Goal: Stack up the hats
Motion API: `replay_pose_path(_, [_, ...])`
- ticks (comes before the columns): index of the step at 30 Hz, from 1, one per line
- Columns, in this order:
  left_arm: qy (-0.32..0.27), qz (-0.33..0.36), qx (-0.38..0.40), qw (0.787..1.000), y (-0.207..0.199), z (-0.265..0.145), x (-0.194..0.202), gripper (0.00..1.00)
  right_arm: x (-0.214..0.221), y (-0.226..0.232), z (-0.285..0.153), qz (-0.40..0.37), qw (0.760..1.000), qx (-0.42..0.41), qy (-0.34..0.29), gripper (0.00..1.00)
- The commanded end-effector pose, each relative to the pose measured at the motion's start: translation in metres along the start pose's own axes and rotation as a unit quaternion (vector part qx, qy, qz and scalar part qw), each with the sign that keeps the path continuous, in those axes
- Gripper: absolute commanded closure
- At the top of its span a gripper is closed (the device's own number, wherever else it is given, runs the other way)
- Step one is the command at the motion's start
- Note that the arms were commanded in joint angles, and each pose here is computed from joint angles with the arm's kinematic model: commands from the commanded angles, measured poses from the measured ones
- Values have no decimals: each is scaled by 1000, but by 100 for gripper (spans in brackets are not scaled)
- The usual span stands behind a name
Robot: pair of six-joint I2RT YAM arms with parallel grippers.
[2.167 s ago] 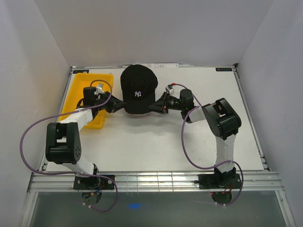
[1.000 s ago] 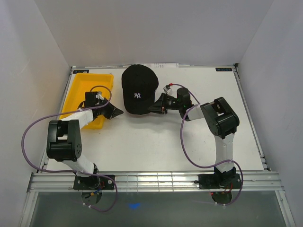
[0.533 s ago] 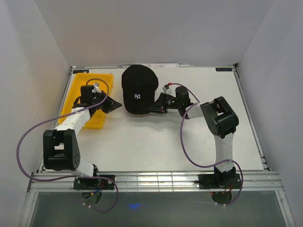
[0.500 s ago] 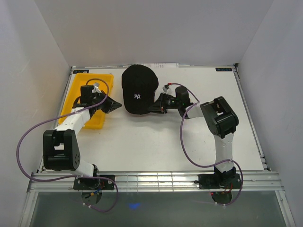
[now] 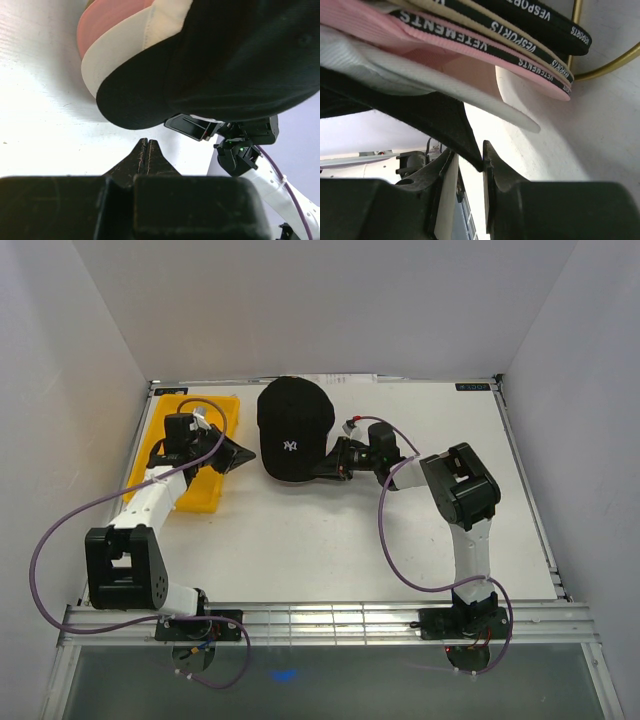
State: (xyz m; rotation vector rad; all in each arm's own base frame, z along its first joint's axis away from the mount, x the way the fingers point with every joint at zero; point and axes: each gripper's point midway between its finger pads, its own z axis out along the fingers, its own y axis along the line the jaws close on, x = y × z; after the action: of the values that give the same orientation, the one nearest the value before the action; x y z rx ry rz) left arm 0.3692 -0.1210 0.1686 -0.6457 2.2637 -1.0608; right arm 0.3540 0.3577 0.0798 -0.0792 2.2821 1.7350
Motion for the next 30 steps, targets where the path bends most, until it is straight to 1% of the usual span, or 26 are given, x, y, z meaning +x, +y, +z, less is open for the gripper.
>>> replay_pose_path(1, [-21,29,27,999,-26,-18,-10,100,39,-112,-9,121,975,186,-1,92])
replay_pose_path(6, [-23,32,28,999,-29,-23,-9,100,38,-114,-10,111,974,195,-1,92])
replay_pose_path(10, [-24,35,32,999,-33,-25,-10,100,34,-107,-12,99,976,194,-2,92])
replay_pose_path(15, [-26,37,40,998,-38,-28,-10,100,24,-89,-14,72,979,190,-2,77])
replay_pose_path(16, [-25,37,41,998,-39,-29,-9,100,24,-87,-15,69,979,189,-3,70])
replay_pose_path(21, [-26,41,51,998,-45,-33,-9,100,17,-69,-20,51,981,187,-7,54])
replay_pose_path(30, [-27,49,71,996,-57,-42,-7,100,16,-35,-38,28,982,184,-20,47])
